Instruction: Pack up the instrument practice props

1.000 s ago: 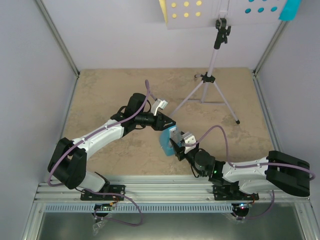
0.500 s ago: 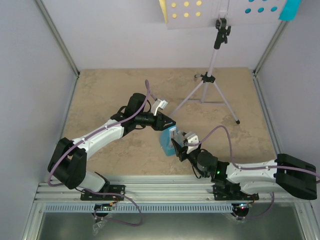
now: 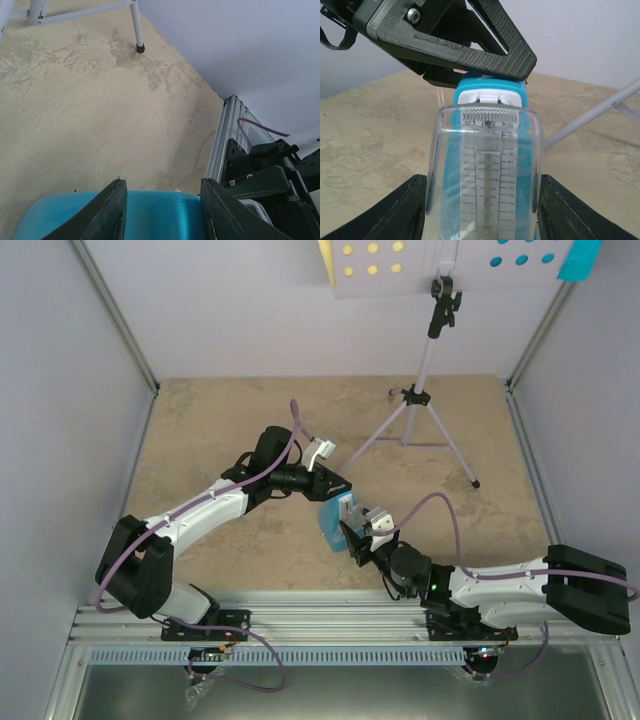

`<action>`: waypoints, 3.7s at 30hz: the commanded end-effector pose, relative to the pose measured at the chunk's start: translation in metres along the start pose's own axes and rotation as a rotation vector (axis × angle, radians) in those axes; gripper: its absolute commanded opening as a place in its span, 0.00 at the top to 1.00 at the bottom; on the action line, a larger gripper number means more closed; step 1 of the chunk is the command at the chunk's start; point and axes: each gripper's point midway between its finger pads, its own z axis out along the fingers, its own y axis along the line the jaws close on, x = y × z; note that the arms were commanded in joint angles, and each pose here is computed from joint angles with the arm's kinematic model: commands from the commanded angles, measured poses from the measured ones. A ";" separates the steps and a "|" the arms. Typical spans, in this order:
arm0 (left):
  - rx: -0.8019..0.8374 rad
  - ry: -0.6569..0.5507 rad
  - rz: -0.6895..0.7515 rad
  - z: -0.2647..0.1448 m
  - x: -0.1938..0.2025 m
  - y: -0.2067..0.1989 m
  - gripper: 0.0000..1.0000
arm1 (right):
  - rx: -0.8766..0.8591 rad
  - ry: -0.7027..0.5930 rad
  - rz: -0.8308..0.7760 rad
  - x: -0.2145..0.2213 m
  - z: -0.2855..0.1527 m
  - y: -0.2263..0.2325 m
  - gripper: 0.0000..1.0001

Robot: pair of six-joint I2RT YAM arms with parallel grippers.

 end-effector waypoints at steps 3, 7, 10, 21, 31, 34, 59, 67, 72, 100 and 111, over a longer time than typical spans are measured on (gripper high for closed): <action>-0.014 0.020 -0.014 -0.001 0.004 0.002 0.57 | 0.046 -0.044 0.023 -0.010 0.000 -0.006 0.51; -0.011 0.020 -0.015 0.000 0.005 0.001 0.57 | 0.059 -0.042 0.020 -0.009 0.002 -0.009 0.51; -0.010 0.020 -0.017 0.000 0.005 0.001 0.57 | 0.059 -0.041 0.013 -0.008 0.003 -0.010 0.51; -0.008 0.023 -0.020 0.001 0.006 0.002 0.57 | 0.029 -0.041 0.005 -0.008 0.007 -0.009 0.51; -0.009 0.022 -0.019 0.000 0.005 0.002 0.57 | -0.004 -0.052 0.019 -0.013 0.005 -0.005 0.51; -0.010 0.023 -0.019 0.001 0.005 0.002 0.57 | -0.010 -0.050 0.022 -0.013 0.005 -0.004 0.51; -0.006 0.025 -0.024 0.001 0.006 0.002 0.57 | -0.024 0.041 -0.059 0.021 0.021 0.012 0.52; -0.006 0.021 -0.017 -0.001 0.005 0.000 0.57 | -0.018 0.062 -0.120 0.030 0.020 0.019 0.52; 0.001 0.013 -0.011 -0.003 0.003 -0.003 0.57 | -0.003 0.066 -0.138 0.033 0.019 0.016 0.52; -0.065 -0.037 0.049 -0.017 -0.009 -0.006 0.35 | -0.032 0.036 -0.141 0.029 0.017 0.020 0.16; -0.272 -0.214 0.248 -0.067 -0.042 -0.016 0.02 | -0.042 -0.128 -0.128 -0.024 -0.017 -0.001 0.02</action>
